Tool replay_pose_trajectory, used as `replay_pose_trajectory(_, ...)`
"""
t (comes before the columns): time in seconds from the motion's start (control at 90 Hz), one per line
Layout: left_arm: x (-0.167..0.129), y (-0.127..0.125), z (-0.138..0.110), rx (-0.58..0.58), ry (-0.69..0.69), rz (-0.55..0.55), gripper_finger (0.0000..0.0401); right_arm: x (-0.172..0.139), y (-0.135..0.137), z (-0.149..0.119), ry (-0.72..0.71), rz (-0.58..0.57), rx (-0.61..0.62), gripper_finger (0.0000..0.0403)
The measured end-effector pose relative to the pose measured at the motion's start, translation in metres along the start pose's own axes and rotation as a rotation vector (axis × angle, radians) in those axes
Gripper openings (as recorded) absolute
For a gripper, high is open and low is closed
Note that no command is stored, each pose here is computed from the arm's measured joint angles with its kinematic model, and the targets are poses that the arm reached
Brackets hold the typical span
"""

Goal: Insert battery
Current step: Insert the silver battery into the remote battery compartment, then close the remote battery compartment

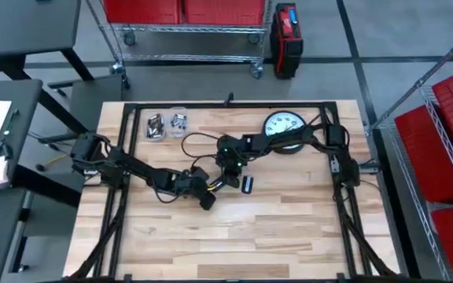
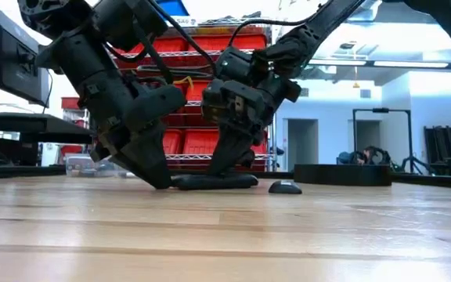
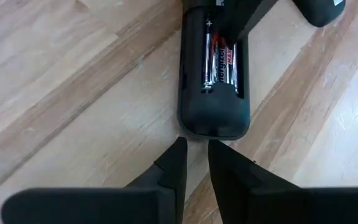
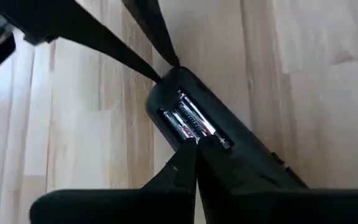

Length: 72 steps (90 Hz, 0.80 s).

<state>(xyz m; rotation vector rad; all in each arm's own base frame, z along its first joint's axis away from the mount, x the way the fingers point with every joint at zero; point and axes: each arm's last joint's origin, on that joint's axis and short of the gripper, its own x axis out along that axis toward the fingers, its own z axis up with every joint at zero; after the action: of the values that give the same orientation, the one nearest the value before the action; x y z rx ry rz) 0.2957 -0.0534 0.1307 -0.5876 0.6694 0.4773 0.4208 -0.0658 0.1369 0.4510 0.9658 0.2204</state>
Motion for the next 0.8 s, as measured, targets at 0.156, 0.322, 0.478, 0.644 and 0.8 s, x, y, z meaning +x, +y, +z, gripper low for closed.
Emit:
replay_pose_trajectory(0.156,-0.001,0.0,0.0,-0.001,-0.002,-0.002,0.0047,-0.014,0.004,0.019,0.011,0.012,-0.034,0.0)
replay_pose_trajectory(0.322,-0.007,-0.002,0.005,0.005,0.001,-0.009,0.0047,-0.039,0.014,0.038,0.088,0.011,-0.128,0.0)
replay_pose_trajectory(0.478,-0.028,-0.01,0.021,0.043,0.008,-0.04,0.0047,-0.091,0.025,0.054,0.028,-0.034,-0.205,0.0)
replay_pose_trajectory(0.644,-0.06,-0.02,0.051,0.12,-0.048,-0.081,0.0047,-0.176,0.043,0.059,-0.126,-0.133,-0.276,0.0)
replay_pose_trajectory(0.8,-0.086,-0.019,0.08,0.113,-0.139,-0.122,0.0047,-0.253,0.079,0.043,-0.297,-0.185,-0.389,0.0)
